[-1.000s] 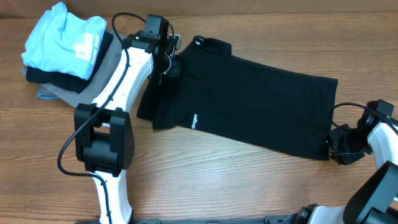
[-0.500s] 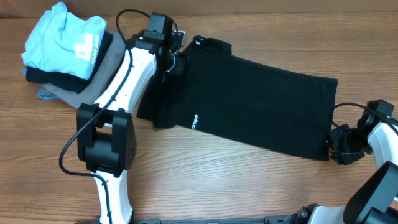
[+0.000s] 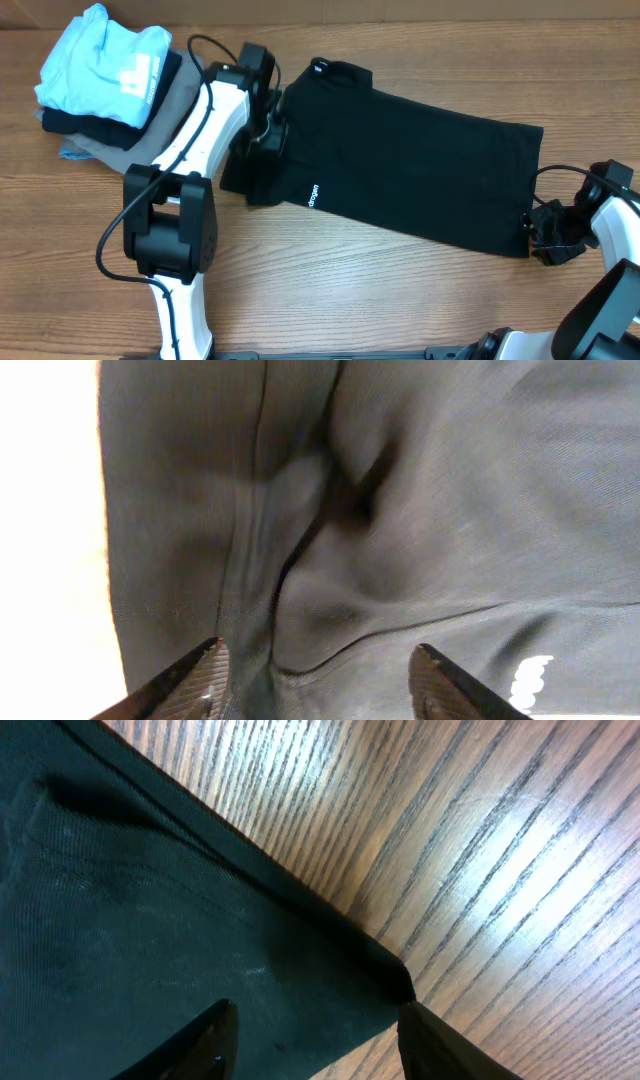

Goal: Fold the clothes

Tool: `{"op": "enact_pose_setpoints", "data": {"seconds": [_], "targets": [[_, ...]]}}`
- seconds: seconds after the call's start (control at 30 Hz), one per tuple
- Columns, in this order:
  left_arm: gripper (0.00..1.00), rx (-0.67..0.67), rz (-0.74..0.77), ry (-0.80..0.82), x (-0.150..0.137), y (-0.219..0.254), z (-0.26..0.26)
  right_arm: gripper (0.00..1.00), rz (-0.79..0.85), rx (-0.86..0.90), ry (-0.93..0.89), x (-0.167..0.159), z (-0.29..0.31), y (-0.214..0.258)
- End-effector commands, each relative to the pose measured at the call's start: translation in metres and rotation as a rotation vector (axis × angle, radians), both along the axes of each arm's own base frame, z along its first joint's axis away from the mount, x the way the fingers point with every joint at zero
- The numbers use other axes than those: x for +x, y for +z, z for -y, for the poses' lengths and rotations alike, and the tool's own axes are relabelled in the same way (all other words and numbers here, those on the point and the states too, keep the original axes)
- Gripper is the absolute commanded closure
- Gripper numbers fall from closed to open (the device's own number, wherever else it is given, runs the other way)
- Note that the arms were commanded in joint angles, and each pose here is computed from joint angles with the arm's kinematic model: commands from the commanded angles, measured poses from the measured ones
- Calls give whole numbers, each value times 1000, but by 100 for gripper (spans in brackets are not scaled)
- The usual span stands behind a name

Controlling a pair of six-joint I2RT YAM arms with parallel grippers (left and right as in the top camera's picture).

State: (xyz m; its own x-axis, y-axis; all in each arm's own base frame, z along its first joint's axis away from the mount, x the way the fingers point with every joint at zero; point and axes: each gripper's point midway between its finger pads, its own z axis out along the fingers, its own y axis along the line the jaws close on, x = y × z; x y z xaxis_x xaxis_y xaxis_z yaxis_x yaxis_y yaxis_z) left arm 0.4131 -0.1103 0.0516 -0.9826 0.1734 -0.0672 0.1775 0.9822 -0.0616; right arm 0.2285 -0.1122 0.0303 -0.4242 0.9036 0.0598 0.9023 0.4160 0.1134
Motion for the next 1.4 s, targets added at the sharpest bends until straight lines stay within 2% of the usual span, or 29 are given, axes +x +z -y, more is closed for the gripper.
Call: {"op": "enact_pose_setpoints", "data": {"seconds": [0.0, 0.07, 0.1, 0.2, 0.27, 0.5, 0.6, 0.7, 0.8, 0.93, 0.97, 1.07, 1.2, 1.23, 1.37], "targets": [[45, 50, -70, -14, -24, -24, -12, 44, 38, -20, -3, 8, 5, 10], [53, 59, -94, -13, -32, -34, -16, 44, 39, -21, -4, 8, 5, 10], [60, 61, -101, -13, -35, -37, -17, 44, 39, -21, -4, 8, 5, 10], [92, 70, -104, -13, -36, -38, -19, 44, 39, -21, -4, 9, 5, 10], [96, 75, -87, -7, -30, -32, -21, 44, 39, -21, -4, 8, 6, 10], [96, 139, -37, 57, -7, 0, -52, 44, 31, -21, -3, 6, 5, 8], [96, 140, -48, 71, -8, 2, -60, 43, 22, -14, -3, 2, 2, 3], [96, 141, -56, 81, -9, 1, -65, 38, 56, 27, 40, 6, -9, -4], [89, 141, -55, 82, -9, 1, -65, 36, 76, 52, 95, 8, -22, -10], [69, 141, -56, 81, -9, 1, -65, 34, 63, 59, 124, 3, -32, -19], [59, 141, -56, 81, -9, 1, -65, 37, 59, 53, 132, 1, -35, -24], [51, 141, -56, 82, -9, 1, -65, 55, 47, 61, 131, -7, -39, -33], [50, 141, -56, 82, -9, 1, -65, 93, 5, 53, 120, -17, -37, -35], [50, 141, -55, 82, -9, 1, -65, 96, -8, 40, 107, -19, -33, -34], [47, 140, -55, 82, -9, 1, -65, 96, -68, -7, 52, -26, -15, -22]]}}
